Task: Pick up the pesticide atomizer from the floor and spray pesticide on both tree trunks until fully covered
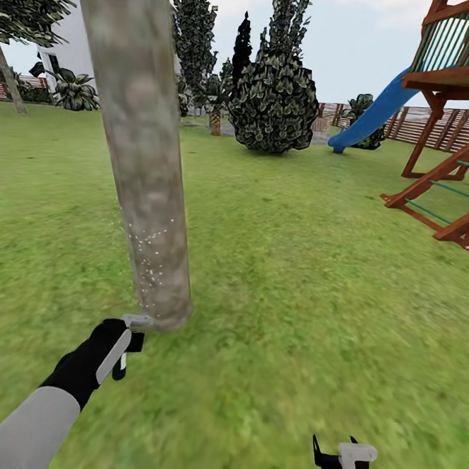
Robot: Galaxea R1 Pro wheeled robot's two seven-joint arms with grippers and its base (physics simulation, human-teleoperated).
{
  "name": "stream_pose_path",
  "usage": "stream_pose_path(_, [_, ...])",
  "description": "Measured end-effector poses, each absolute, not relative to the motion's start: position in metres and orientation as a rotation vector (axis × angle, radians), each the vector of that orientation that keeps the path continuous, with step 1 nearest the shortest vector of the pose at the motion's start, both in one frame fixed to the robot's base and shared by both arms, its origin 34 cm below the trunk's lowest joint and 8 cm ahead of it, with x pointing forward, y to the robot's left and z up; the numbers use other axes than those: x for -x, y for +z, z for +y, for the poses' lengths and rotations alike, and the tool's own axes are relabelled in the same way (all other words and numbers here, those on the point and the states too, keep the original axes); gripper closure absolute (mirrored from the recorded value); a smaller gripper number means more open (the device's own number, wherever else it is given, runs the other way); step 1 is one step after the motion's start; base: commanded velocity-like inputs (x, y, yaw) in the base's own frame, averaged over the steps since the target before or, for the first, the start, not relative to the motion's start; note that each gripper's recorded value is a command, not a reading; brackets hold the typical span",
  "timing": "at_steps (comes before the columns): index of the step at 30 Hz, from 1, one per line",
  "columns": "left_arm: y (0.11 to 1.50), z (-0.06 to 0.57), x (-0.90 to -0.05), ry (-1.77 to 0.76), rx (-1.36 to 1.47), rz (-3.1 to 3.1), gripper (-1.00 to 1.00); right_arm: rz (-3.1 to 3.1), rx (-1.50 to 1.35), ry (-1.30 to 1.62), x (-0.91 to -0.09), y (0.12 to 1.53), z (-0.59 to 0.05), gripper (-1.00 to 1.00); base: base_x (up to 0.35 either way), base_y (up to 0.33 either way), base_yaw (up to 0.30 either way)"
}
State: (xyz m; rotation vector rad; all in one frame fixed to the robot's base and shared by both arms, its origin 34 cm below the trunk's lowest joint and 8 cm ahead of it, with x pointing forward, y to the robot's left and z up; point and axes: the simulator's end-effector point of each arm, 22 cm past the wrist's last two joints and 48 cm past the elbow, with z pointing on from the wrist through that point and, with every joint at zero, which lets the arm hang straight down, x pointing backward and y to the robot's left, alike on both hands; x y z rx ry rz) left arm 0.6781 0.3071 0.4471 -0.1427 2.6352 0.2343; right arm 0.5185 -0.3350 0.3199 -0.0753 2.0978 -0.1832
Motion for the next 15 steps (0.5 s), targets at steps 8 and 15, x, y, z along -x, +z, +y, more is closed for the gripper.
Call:
stream_pose_path(8, [0.402, 0.332, -0.662, 0.315, 0.242, 2.593, 1.00, 2.121, 0.070, -0.173, -0.511, 0.313, -0.332, -1.00, 0.083, -0.268, 0.080])
stream_pose_path(15, [0.398, 0.323, -0.663, 0.298, 0.256, 2.575, 1.00, 2.121, 0.070, -0.174, -0.510, 0.313, -0.332, -1.00, 0.115, -0.271, 0.122])
